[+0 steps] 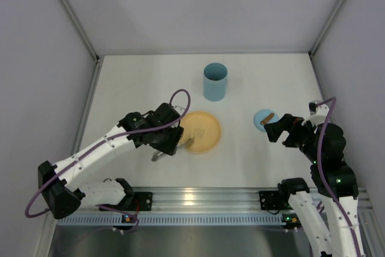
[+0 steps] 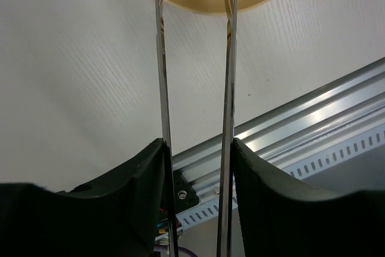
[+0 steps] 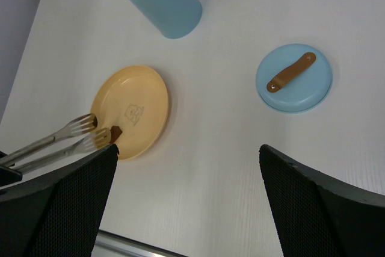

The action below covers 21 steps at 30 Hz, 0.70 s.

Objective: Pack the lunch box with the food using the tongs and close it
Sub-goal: Pick up the fake food from the plate.

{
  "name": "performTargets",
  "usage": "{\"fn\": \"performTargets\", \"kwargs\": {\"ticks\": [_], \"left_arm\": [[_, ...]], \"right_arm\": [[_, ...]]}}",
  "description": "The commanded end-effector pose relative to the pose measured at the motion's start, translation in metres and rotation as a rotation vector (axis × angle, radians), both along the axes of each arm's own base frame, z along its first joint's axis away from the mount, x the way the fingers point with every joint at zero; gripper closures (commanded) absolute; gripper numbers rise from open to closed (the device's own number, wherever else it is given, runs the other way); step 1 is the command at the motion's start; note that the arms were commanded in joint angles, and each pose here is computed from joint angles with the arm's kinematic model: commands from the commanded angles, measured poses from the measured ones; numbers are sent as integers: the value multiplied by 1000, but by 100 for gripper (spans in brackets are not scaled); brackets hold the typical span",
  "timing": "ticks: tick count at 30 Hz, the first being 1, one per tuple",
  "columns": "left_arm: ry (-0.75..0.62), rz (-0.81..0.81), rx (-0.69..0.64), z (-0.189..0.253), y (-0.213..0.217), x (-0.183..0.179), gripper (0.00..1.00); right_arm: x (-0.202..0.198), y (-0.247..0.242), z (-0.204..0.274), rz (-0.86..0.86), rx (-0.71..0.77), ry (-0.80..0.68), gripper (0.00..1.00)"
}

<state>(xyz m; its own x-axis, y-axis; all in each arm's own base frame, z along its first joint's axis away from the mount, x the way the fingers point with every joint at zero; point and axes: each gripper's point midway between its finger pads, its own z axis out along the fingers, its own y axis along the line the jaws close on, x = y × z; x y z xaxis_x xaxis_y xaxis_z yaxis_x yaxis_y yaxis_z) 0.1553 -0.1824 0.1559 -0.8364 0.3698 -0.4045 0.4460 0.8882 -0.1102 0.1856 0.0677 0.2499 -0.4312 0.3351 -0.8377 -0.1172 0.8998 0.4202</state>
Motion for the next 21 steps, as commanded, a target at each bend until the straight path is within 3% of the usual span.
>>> {"fn": "performTargets", "kwargs": {"ticks": [1,18,21], "left_arm": [[-26,-14,-45,3,-11,3,48],[-15,-14,-17,-16,-24,12,49],[-11,-18,-12,-18,-24,12,53]], "right_arm": [[2,-2,11,-10,7,-35,1],[1,-4,7,-16,-4,-32,1],[0,-4,8,-18,-3,-31,1]]}}
